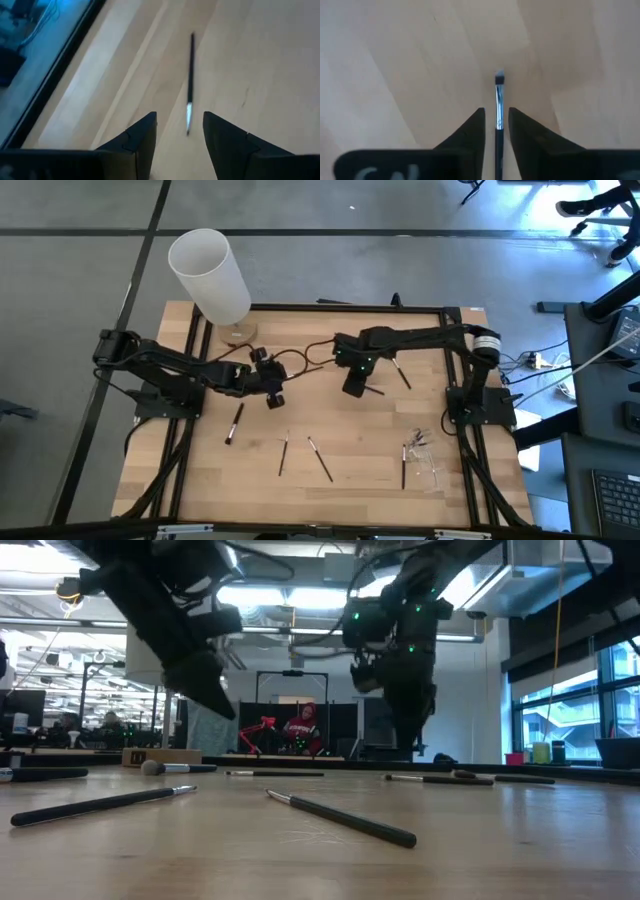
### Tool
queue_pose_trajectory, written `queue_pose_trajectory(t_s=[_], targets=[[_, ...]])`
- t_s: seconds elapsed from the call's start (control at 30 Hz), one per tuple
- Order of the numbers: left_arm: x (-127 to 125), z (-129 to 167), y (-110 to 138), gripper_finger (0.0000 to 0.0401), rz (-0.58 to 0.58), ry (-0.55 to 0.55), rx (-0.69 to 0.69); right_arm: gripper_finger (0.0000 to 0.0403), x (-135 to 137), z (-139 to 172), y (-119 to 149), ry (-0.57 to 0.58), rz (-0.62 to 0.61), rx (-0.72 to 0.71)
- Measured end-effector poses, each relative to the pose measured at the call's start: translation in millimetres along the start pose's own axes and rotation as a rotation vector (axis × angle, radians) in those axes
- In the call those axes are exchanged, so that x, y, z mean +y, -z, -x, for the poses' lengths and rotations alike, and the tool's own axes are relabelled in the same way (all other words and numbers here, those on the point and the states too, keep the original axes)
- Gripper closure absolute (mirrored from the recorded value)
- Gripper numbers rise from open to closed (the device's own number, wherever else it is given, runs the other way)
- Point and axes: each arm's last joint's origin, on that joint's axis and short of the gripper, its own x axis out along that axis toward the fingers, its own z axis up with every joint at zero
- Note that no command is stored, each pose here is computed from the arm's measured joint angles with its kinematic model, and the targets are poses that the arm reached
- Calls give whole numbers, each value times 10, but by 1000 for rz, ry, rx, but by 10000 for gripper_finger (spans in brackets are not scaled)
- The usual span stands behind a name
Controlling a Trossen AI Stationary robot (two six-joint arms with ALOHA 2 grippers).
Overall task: Put items in baskets/containers
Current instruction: Put the black eyeshadow brush into the transparent organizer
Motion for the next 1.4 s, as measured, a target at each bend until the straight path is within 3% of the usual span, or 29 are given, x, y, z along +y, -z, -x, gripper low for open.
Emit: queue_pose_trajectory(t_s=[0.2, 0.43, 0.87, 1.13, 1.4], targets=[[22, -2, 41, 244, 11, -42, 32, 286, -37, -186, 14, 62, 58, 89], [20, -1, 39, 244, 14, -42, 30, 283, -38, -296, 12, 70, 64, 118], [20, -2, 34, 244, 16, -43, 25, 283, -7, -170, -40, 67, 60, 142], [19, -2, 34, 244, 14, -43, 25, 283, 131, -111, -89, 52, 206, 119], [20, -2, 35, 244, 14, -43, 26, 283, 204, -235, 17, 50, 247, 147]])
